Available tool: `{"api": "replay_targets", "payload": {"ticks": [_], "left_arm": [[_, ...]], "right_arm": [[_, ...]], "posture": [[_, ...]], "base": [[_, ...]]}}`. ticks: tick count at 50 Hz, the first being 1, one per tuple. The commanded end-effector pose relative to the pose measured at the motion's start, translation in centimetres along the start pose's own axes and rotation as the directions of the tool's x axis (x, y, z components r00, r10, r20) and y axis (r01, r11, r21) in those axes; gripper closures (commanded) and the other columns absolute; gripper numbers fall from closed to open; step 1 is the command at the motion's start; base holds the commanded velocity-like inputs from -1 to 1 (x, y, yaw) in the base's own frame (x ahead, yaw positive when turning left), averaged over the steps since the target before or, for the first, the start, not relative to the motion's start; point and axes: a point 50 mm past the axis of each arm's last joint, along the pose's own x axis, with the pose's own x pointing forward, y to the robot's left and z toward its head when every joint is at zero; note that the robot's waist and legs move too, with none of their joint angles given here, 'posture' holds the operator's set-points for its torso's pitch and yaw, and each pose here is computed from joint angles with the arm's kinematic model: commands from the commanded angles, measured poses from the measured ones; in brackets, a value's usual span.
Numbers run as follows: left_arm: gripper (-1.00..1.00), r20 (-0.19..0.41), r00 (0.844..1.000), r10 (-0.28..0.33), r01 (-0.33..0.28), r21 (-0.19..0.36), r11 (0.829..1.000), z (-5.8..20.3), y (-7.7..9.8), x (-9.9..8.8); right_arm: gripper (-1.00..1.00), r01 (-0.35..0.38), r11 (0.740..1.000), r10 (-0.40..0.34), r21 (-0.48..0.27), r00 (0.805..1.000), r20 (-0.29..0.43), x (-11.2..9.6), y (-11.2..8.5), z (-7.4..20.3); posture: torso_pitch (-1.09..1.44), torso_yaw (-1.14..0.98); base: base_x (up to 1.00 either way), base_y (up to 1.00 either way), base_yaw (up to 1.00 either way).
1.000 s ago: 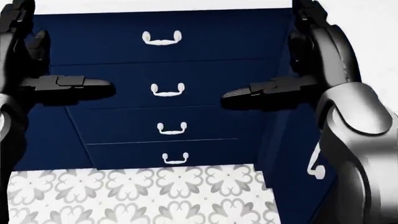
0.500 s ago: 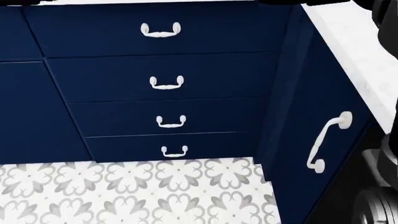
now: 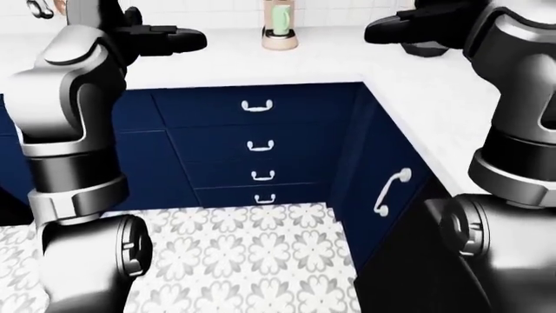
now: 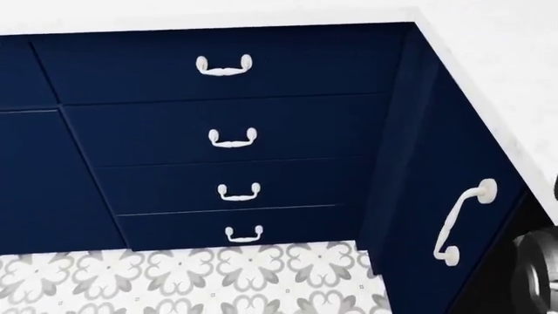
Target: Press the button on the coffee machine to serve coffee.
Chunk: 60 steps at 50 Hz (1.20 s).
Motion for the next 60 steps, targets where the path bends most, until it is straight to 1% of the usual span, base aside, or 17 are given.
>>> {"api": "replay_targets", "payload": {"ticks": [1, 9, 14, 18, 23, 32, 37, 46, 60], "left_arm": [[-1.00, 0.125, 0.992, -0.011, 0.012, 0.000, 1.000, 2.87, -0.32, -0.65], [-1.00, 0.124, 0.992, -0.010, 0.010, 0.002, 1.000, 2.79, -0.31, -0.64], [-1.00, 0.123, 0.992, -0.013, 0.012, 0.006, 1.000, 2.81, -0.48, -0.75], [-1.00, 0.122, 0.992, -0.013, 0.012, 0.009, 1.000, 2.68, -0.42, -0.78], [-1.00, 0.121, 0.993, -0.005, 0.004, 0.002, 1.000, 2.65, -0.16, -0.78], [-1.00, 0.119, 0.993, -0.008, 0.009, -0.008, 1.000, 2.61, -0.41, -0.71], [-1.00, 0.122, 0.992, -0.010, 0.011, -0.005, 1.000, 3.04, -0.42, -0.69], [-1.00, 0.120, 0.993, -0.006, 0.007, -0.006, 1.000, 2.92, -0.14, -0.78], [-1.00, 0.121, 0.993, -0.005, 0.006, -0.009, 1.000, 2.94, -0.22, -0.78]], "right_arm": [[-1.00, 0.036, 0.999, -0.036, 0.006, 0.994, 0.106, -0.89, -0.98, 2.23], [-1.00, 0.037, 0.999, -0.037, 0.006, 0.994, 0.107, -1.00, -1.08, 2.49], [-1.00, 0.035, 0.999, -0.036, 0.010, 0.994, 0.099, -0.95, -1.11, 1.79], [-1.00, 0.032, 0.999, -0.033, 0.009, 0.995, 0.099, -0.84, -0.99, 1.90], [-1.00, 0.028, 1.000, -0.028, 0.003, 0.995, 0.100, -0.73, -0.82, 2.06], [-1.00, 0.029, 1.000, -0.029, 0.004, 0.995, 0.098, -0.57, -1.00, 2.16], [-1.00, 0.029, 1.000, -0.030, 0.007, 0.994, 0.102, -0.61, -1.14, 2.41], [-1.00, 0.022, 1.000, -0.023, 0.007, 0.995, 0.100, -0.48, -0.75, 2.20], [-1.00, 0.012, 1.000, -0.012, 0.000, 0.995, 0.098, -0.37, -0.48, 2.18]], "posture": [[0.00, 0.00], [0.00, 0.00], [0.00, 0.00], [0.00, 0.00], [0.00, 0.00], [0.00, 0.00], [0.00, 0.00], [0.00, 0.00], [0.00, 0.00]], "base": [[0.10, 0.00, 0.00], [0.09, 0.00, 0.00], [0.09, 0.00, 0.00], [0.09, 0.00, 0.00], [0.09, 0.00, 0.00], [0.10, 0.00, 0.00], [0.11, 0.00, 0.00], [0.14, 0.00, 0.00], [0.15, 0.00, 0.00]]}}
